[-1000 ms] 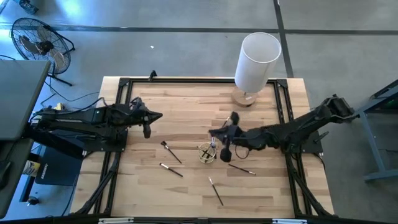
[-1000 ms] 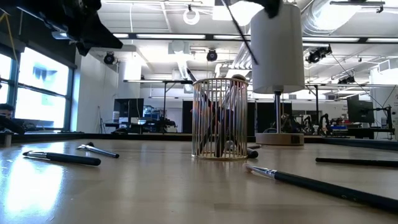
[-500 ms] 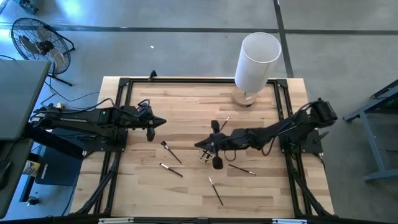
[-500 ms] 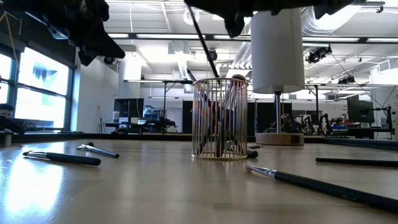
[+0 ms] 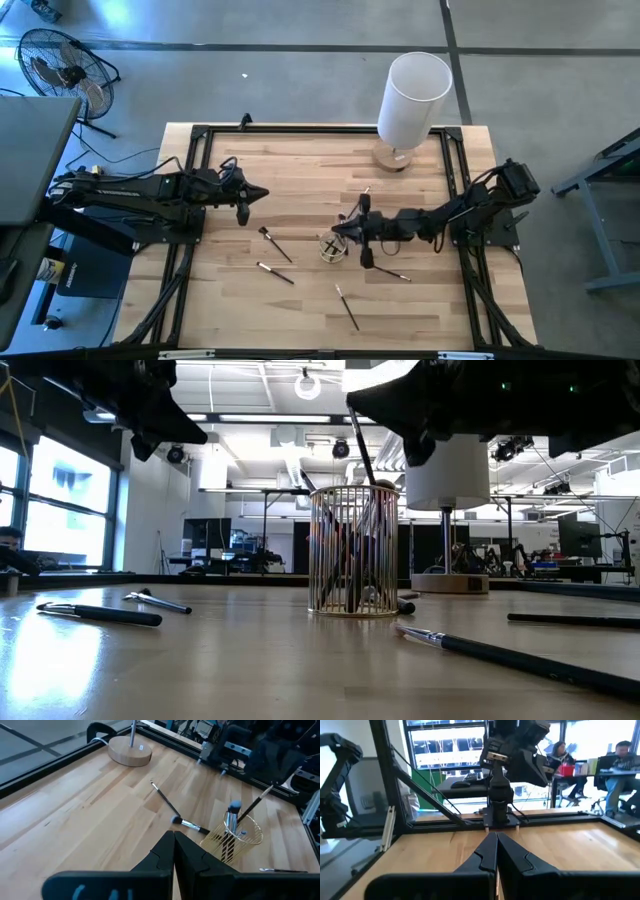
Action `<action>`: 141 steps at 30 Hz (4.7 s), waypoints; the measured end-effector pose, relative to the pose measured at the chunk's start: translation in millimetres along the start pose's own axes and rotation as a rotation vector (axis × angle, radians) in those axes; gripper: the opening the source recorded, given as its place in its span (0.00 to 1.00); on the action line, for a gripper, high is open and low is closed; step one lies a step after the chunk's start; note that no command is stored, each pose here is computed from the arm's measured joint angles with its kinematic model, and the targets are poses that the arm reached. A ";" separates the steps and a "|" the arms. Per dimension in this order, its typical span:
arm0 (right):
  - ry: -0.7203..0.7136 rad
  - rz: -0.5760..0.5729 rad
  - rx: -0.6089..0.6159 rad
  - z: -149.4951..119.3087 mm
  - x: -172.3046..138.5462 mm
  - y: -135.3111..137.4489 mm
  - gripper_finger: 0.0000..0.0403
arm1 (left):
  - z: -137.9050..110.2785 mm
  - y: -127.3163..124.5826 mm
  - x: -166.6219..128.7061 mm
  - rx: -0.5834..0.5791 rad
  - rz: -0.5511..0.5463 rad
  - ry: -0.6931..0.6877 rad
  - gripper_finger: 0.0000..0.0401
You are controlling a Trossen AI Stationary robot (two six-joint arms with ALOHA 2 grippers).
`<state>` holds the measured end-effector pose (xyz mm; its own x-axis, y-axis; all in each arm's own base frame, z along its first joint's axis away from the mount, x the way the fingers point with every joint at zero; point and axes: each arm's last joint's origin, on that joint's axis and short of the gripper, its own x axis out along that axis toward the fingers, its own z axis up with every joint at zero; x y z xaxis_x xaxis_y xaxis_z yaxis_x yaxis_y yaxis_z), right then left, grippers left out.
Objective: Put items in baskets/containers
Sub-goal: Put the eyeshadow brush into the mesh organizer, then put the eye groomer brush into the mesh organizer
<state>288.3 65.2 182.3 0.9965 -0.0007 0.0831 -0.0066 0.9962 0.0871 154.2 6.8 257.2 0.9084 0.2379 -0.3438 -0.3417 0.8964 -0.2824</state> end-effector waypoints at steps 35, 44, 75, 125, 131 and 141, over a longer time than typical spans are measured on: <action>0.081 -0.193 -0.033 37.5 -19.5 -11.2 0.17 | 0.3 0.9 0.0 0.003 0.028 -0.011 0.00; 0.323 -0.314 0.224 45.8 -56.5 -15.0 0.01 | -0.2 1.3 0.3 0.011 0.039 -0.009 0.07; 1.088 -0.531 0.494 3.8 -114.7 -41.1 0.00 | 38.6 -67.1 73.2 -0.596 0.551 0.299 0.33; 1.112 -0.301 0.226 5.1 -110.3 -39.1 0.01 | -87.6 -47.0 130.3 -1.342 1.130 0.496 0.33; 1.110 -0.297 0.227 5.1 -110.0 -38.9 0.01 | -90.1 -47.0 132.5 -1.313 1.128 0.510 0.33; 1.107 -0.295 0.229 5.3 -109.7 -38.9 0.01 | -91.3 -46.7 131.7 -1.223 1.097 0.583 0.17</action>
<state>178.8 26.1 175.0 0.4893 -0.0406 -0.8711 0.3350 0.9310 0.1448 267.8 -37.8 143.3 0.0457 0.0894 -0.9950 -0.9060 -0.4159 -0.0789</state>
